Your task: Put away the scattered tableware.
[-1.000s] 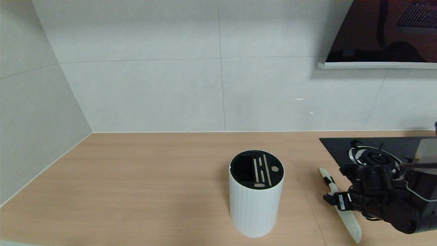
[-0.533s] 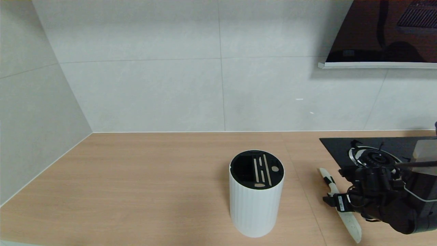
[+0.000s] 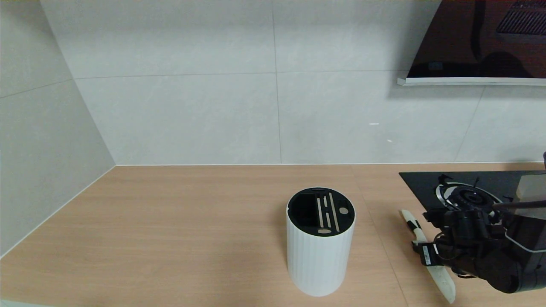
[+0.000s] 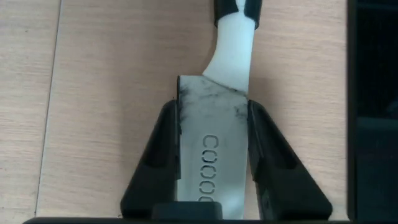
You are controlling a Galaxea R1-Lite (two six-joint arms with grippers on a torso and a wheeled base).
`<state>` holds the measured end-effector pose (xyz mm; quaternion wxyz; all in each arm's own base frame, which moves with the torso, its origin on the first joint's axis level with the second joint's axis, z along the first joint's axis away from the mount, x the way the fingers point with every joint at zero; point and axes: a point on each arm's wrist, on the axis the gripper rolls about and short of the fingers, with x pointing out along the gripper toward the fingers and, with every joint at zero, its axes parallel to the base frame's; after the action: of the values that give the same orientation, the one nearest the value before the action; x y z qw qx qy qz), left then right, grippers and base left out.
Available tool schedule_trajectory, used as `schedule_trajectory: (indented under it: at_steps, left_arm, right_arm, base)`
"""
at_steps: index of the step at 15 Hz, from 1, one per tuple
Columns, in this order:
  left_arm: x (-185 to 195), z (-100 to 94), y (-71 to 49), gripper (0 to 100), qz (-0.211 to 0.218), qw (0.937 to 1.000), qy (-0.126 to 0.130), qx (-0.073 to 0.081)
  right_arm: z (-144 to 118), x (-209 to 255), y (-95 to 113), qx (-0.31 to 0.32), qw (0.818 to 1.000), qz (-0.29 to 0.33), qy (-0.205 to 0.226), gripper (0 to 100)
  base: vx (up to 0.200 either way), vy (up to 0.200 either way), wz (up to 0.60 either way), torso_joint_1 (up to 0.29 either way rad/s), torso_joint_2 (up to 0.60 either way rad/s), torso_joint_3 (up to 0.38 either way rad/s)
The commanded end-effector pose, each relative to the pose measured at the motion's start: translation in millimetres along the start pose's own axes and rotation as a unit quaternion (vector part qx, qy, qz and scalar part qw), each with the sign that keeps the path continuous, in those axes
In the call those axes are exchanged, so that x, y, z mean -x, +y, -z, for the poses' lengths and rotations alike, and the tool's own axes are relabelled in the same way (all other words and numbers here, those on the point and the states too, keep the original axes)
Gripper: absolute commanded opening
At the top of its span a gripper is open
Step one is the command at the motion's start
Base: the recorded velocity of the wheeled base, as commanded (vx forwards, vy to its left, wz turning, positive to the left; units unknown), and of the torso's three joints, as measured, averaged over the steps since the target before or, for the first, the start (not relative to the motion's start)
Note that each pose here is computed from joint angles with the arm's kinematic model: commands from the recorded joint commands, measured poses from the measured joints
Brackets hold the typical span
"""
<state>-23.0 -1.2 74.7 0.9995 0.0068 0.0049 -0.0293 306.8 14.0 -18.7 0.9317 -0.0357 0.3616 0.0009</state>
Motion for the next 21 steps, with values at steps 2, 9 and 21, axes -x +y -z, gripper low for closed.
schedule_trajectory:
  at_steps: [2,9,21]
  left_arm:
    - [0,0.1,0.0,100,0.000,1.0000,0.000,0.000]
    - [0,0.1,0.0,100,0.000,1.0000,0.000,-0.002]
    - [12,-33.4,-0.8,100,0.011,0.9985,-0.053,-0.012]
  right_arm:
    - [-3,2,0,0.000,1.000,0.000,-0.005,0]
    - [-25,40,-3,-0.003,0.998,0.001,-0.062,0]
    - [-69,173,25,0.020,0.974,-0.024,-0.226,0]
  base:
    - [0.000,0.000,0.00,0.000,0.00,0.000]
    - [0.000,0.000,0.00,0.000,0.00,0.000]
    - [0.000,0.000,0.00,0.000,0.00,0.000]
